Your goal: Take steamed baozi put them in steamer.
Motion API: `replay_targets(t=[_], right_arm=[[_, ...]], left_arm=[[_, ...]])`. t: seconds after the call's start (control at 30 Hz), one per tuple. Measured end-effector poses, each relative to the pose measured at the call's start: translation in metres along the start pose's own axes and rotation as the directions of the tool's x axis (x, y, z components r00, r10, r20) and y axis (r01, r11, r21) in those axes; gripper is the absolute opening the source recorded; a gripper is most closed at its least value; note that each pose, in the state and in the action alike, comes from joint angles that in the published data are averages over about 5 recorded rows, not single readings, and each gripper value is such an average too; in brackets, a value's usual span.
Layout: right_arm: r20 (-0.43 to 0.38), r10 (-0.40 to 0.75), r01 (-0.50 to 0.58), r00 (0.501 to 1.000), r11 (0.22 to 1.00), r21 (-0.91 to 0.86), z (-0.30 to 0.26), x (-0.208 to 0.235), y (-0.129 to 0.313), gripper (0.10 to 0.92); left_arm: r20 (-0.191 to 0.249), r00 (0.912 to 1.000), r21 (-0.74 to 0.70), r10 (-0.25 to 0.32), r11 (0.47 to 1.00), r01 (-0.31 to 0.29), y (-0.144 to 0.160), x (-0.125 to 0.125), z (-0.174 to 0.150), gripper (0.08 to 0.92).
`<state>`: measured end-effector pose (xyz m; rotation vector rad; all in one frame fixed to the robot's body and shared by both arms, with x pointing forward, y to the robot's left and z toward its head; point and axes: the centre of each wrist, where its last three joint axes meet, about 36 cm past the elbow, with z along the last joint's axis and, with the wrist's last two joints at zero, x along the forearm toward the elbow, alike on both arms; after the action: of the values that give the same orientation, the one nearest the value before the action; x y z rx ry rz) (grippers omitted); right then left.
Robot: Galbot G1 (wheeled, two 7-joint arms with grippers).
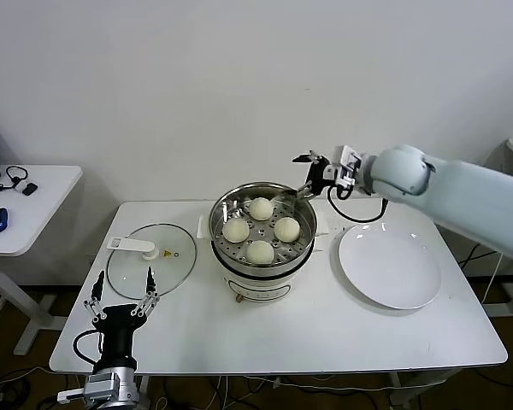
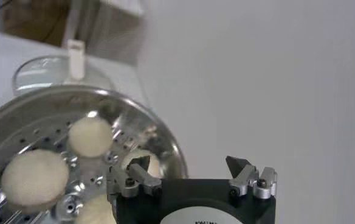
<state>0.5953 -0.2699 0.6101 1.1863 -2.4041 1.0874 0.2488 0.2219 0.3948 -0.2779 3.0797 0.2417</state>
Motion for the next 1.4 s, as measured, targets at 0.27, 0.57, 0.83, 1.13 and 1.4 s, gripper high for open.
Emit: replay_targets(t=[0.27, 0.57, 0.83, 1.13, 1.4], right_arm=[[0.133, 0.212, -0.198, 0.968, 0.974, -0.112, 0.035, 0.033, 0.047, 0.823], [0.318, 0.399, -0.307, 0.86, 0.902, -0.302, 0.058, 0.042, 0.115, 0.823], [0.35, 0.576, -0.376, 0.739, 0.783, -0.496, 0.091, 0.044, 0.188, 0.823], [0.249, 0.677, -0.4, 0.693, 0.648, -0.648, 0.118, 0.042, 0.294, 0.823], [0.188, 0.707, -0.394, 0.681, 0.571, -0.72, 0.119, 0.041, 0.366, 0.823]], left_arm=[[-0.005, 1.0, -0.01, -0.002, 1.0, 0.002, 0.001, 0.0, 0.002, 0.823], [-0.006, 1.0, -0.017, -0.001, 1.0, 0.001, 0.001, 0.003, 0.005, 0.823], [-0.012, 0.9999, -0.022, -0.003, 1.0, 0.003, 0.001, 0.006, 0.01, 0.823], [-0.009, 1.0, -0.029, 0.002, 1.0, -0.002, -0.001, 0.009, 0.012, 0.823], [-0.006, 1.0, -0.032, 0.005, 0.999, -0.005, -0.002, 0.01, 0.011, 0.823]])
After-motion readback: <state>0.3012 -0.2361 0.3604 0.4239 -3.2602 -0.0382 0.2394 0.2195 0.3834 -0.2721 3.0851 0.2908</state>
